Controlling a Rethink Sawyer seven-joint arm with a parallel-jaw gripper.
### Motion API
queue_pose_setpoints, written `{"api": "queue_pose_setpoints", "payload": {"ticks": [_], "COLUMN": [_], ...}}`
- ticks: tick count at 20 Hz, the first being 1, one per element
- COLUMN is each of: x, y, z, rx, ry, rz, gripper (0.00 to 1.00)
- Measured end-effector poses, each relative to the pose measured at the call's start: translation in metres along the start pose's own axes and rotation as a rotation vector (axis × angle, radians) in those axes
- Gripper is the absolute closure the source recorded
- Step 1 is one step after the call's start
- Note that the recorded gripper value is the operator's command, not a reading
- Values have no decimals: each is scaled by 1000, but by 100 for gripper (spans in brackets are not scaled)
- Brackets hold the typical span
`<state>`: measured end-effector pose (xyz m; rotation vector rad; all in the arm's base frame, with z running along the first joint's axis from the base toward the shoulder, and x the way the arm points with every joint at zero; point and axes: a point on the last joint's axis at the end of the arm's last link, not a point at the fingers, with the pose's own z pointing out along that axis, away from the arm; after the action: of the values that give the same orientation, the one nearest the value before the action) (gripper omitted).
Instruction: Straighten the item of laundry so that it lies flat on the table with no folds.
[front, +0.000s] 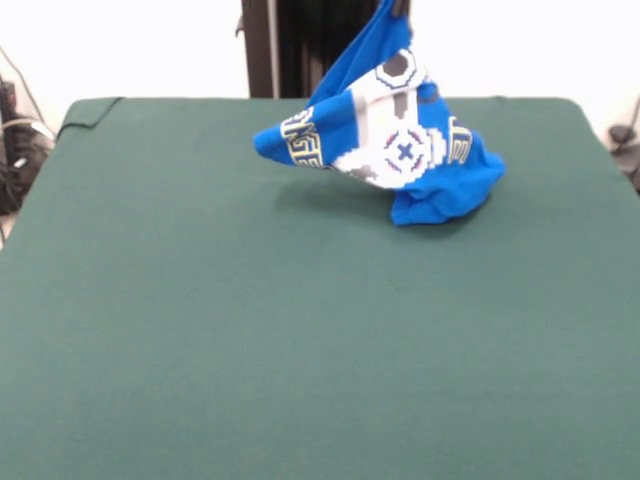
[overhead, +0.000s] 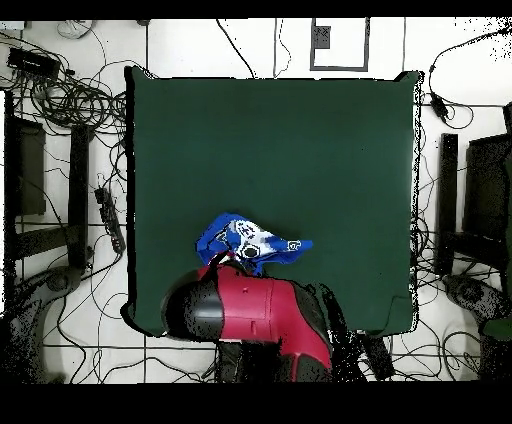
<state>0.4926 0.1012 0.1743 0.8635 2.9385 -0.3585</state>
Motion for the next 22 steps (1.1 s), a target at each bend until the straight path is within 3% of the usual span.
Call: {"api": "queue_pose_setpoints", "payload": {"ticks": [22], "x": [-4], "y": [2], "z": [15], "rx": [34], "ry": [17], "rz": [40], "gripper": [100]}}
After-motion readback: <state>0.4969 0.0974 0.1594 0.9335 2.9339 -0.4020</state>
